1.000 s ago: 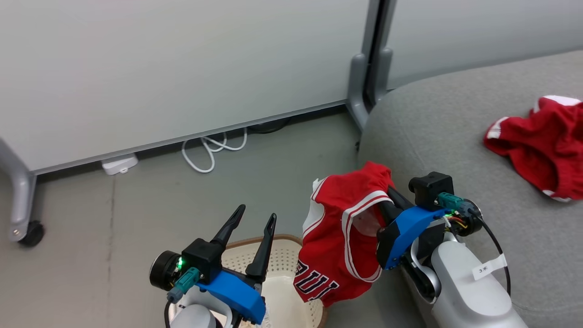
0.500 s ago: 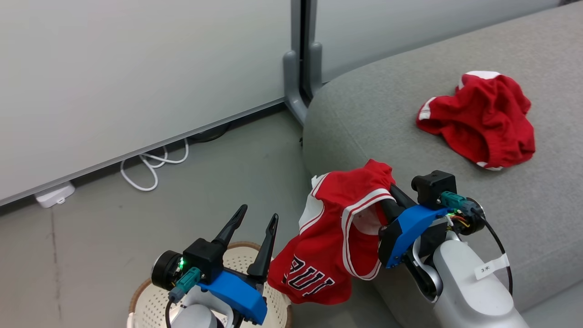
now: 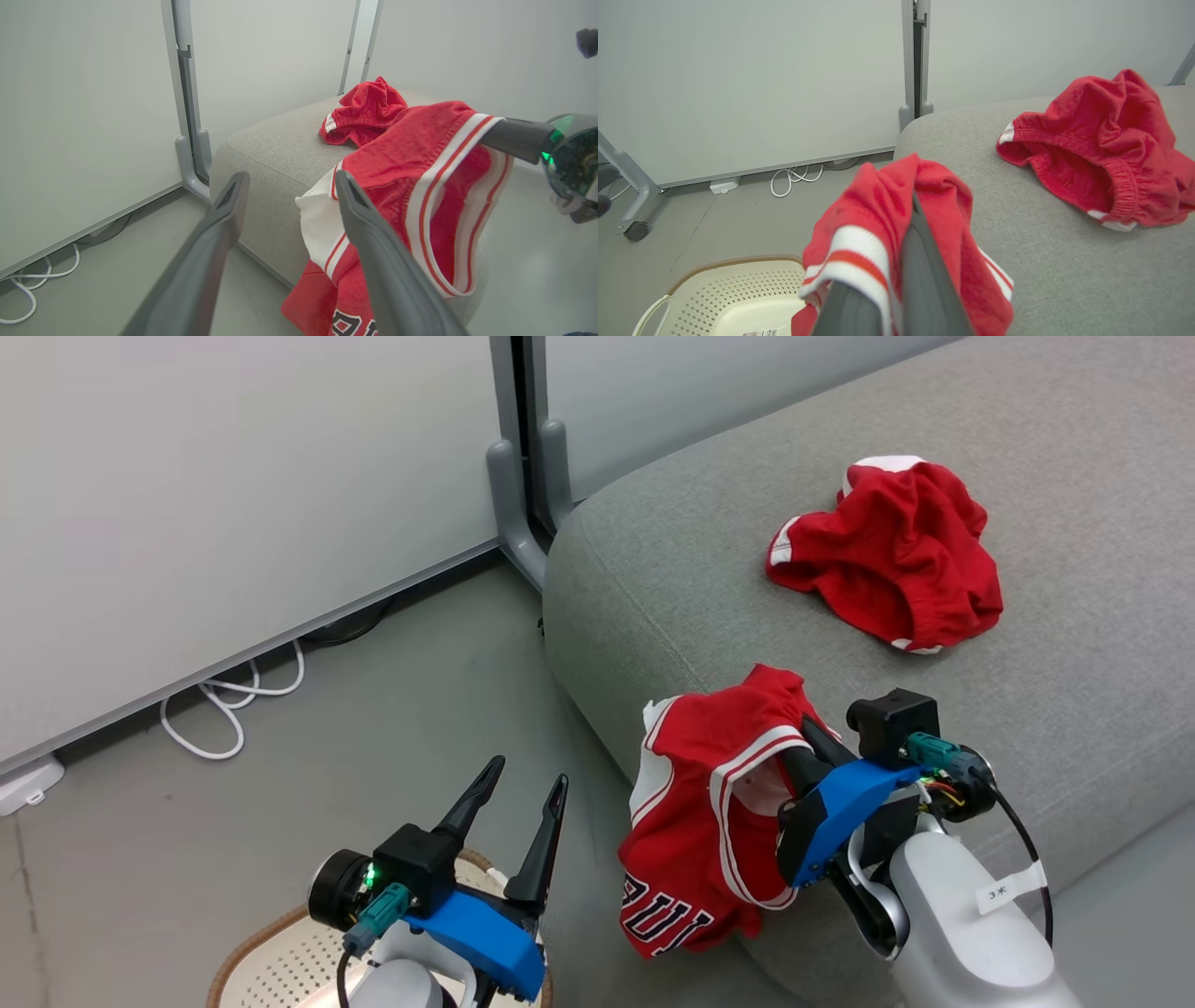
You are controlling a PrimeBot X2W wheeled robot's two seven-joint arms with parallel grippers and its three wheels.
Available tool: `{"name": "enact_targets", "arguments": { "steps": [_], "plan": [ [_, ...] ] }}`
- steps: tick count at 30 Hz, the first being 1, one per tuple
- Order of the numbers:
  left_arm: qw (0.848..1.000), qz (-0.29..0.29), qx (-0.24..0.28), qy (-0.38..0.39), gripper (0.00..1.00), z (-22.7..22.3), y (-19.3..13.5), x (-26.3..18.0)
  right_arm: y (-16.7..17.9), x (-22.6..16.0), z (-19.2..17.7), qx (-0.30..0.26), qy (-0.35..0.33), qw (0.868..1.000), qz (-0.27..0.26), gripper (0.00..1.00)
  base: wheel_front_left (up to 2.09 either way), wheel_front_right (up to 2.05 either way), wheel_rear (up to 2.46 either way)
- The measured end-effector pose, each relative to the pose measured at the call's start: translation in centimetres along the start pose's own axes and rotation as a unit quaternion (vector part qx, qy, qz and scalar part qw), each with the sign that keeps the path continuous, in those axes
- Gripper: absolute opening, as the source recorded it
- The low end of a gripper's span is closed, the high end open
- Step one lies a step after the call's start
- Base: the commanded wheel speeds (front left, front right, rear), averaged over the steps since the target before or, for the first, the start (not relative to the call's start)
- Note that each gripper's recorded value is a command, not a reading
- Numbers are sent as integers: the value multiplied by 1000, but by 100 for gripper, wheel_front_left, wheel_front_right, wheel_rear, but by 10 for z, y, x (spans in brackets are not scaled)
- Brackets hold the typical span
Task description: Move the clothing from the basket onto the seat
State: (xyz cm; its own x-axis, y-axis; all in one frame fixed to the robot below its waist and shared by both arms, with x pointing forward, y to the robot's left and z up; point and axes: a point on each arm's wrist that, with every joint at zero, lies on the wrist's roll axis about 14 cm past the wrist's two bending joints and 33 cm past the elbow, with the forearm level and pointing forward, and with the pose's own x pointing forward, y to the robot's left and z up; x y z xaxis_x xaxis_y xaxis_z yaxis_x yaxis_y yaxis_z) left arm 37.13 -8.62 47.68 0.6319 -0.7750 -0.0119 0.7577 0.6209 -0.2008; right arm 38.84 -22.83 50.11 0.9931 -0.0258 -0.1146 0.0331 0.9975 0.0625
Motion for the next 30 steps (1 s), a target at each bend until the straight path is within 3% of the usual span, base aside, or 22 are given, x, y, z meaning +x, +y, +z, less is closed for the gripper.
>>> {"name": "enact_targets", "arguments": {
  "steps": [17,25,30],
  "plan": [
    [1000,-2,-5,5,100,-6,6,4,-5,8,-4,9,3,1000,-8,0,0,0,0],
    [1000,0,1,1,100,-9,26,14,-26,47,51,5,-64,998,-29,0,0,0,0],
    [1000,1,0,0,100,-18,47,26,-61,78,108,-38,-112,991,-59,0,0,0,0]
  ]
}}
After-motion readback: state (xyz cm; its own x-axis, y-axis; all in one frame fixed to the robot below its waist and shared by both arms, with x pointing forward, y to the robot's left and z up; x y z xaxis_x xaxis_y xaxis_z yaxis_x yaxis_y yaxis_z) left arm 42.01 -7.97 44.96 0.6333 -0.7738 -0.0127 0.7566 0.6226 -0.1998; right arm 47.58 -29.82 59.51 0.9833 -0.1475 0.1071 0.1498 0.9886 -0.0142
